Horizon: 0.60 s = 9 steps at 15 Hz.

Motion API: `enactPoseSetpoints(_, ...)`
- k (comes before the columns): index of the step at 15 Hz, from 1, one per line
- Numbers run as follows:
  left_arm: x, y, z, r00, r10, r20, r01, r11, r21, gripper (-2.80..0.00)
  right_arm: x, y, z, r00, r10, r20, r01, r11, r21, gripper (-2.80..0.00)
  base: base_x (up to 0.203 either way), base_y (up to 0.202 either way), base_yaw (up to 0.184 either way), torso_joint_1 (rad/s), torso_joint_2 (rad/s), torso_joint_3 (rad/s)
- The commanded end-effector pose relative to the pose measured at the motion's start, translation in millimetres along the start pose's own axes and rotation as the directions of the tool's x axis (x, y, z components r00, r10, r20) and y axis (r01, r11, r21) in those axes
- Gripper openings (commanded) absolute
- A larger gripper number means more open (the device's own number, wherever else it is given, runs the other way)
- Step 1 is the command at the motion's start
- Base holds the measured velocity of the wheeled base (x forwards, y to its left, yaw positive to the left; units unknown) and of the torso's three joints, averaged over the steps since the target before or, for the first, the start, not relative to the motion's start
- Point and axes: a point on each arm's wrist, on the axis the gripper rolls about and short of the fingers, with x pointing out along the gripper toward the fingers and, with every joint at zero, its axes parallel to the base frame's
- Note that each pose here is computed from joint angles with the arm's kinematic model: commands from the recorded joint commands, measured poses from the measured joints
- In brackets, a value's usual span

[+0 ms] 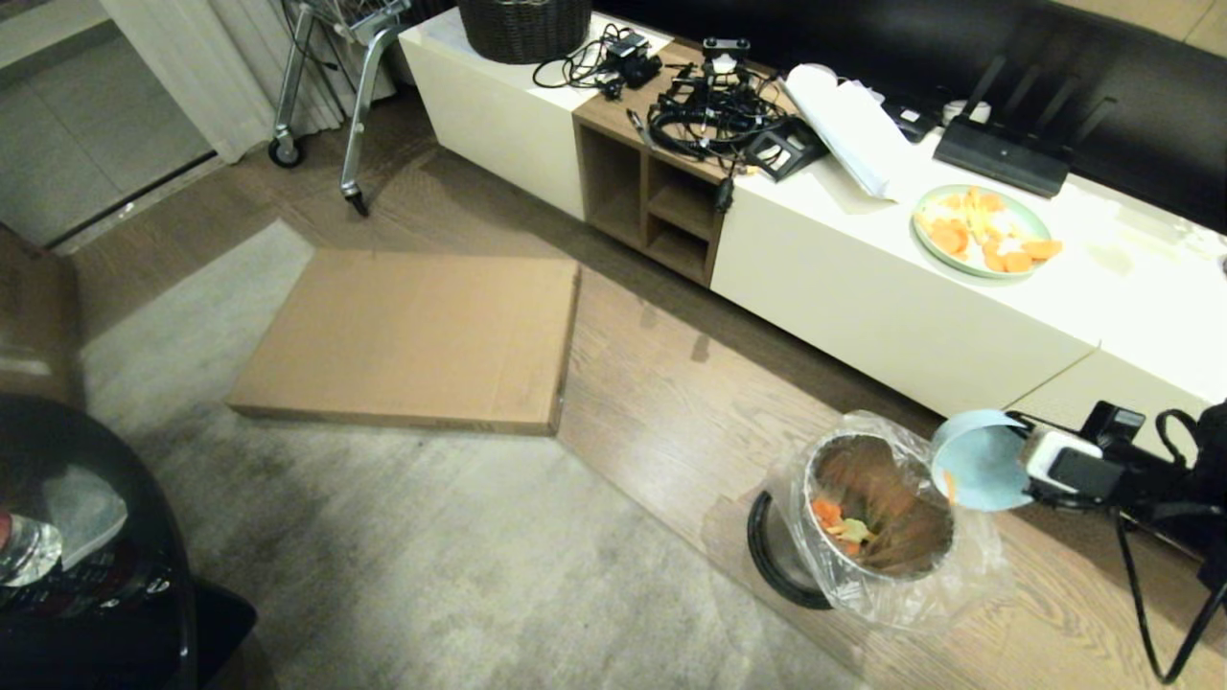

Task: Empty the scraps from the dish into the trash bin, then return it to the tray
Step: Put the bowl back to the table

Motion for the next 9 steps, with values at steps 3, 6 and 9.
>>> enactPoseSetpoints(3, 0, 0.0, 0, 1.000, 0.000, 0.001, 0.000, 1.000, 0.000, -2.80, -5, -15, -15, 0.985, -0.113, -0.133, 0.109, 0.993, -0.034, -2.80, 0.000, 0.000, 0.000, 0.000, 0.00, 0.000)
enactPoseSetpoints(6, 0, 0.0, 0, 1.000, 0.000, 0.001, 0.000, 1.000, 0.000, -2.80, 7, -23, -30, 0.969, -0.199, -0.144, 0.186, 0.977, -0.100, -2.80, 0.000, 0.000, 0.000, 0.000, 0.00, 0.000)
enactPoseSetpoints(9, 0, 0.0, 0, 1.000, 0.000, 0.001, 0.000, 1.000, 0.000, -2.80, 18, -42, -34, 0.955, -0.275, -0.112, 0.249, 0.947, -0.203, -2.80, 0.000, 0.000, 0.000, 0.000, 0.00, 0.000)
